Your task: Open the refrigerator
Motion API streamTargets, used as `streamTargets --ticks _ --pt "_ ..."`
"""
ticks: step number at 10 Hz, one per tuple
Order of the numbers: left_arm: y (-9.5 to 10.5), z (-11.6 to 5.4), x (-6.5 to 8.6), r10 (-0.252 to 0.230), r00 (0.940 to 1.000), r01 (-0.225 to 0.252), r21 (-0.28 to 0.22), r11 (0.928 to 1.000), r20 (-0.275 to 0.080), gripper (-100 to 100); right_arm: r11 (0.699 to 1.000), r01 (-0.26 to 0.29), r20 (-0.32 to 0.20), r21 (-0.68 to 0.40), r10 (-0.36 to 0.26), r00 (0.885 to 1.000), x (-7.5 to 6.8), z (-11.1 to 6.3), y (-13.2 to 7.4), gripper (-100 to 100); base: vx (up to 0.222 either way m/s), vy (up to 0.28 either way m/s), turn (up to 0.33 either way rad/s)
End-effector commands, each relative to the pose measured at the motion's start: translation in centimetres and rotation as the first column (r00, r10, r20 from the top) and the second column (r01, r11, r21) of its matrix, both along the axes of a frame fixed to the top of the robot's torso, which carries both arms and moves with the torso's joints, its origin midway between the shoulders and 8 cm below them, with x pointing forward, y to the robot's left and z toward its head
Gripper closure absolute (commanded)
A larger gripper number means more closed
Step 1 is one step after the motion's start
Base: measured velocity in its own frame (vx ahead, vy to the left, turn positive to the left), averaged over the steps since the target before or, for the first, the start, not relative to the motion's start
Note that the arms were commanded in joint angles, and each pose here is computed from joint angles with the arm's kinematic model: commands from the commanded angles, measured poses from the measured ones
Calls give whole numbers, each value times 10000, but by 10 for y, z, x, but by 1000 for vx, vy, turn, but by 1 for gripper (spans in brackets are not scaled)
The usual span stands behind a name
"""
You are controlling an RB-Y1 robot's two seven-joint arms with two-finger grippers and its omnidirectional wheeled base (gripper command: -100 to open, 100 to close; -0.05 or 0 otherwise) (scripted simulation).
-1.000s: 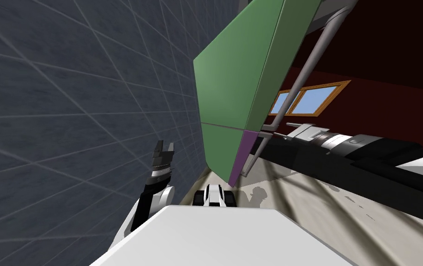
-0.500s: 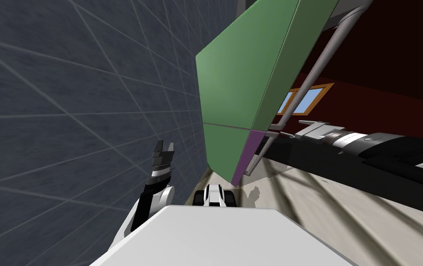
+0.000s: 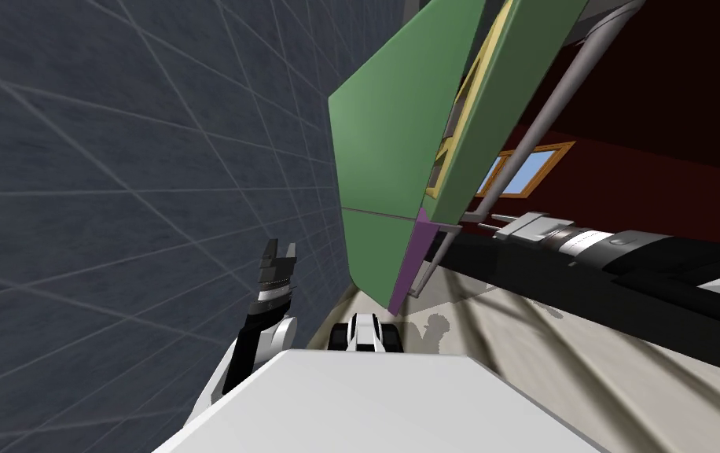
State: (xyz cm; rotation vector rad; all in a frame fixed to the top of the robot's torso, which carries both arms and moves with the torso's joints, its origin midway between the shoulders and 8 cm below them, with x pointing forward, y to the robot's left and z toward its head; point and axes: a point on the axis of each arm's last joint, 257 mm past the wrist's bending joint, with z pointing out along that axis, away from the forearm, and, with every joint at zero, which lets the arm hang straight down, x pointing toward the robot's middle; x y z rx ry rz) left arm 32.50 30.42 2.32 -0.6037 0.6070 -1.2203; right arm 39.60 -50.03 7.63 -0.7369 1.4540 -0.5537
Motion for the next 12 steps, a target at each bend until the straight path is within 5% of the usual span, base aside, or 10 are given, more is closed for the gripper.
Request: streamTargets --ticks 1,11,12 --pt "0 0 0 1 10000 -1 1 10000 -1 0 9996 -283 290 -31 284 9992 3 14 13 100 -32 -290 31" --pt "0 0 0 1 10000 -1 0 10000 -2 0 9778 -2094 374 -43 2094 9771 0 20 87 100 -73 -325 90" --pt "0 0 0 1 10000 -1 -1 10000 -2 0 9771 -2126 119 19 2126 9771 -1 8 88 100 -34 -131 -20"
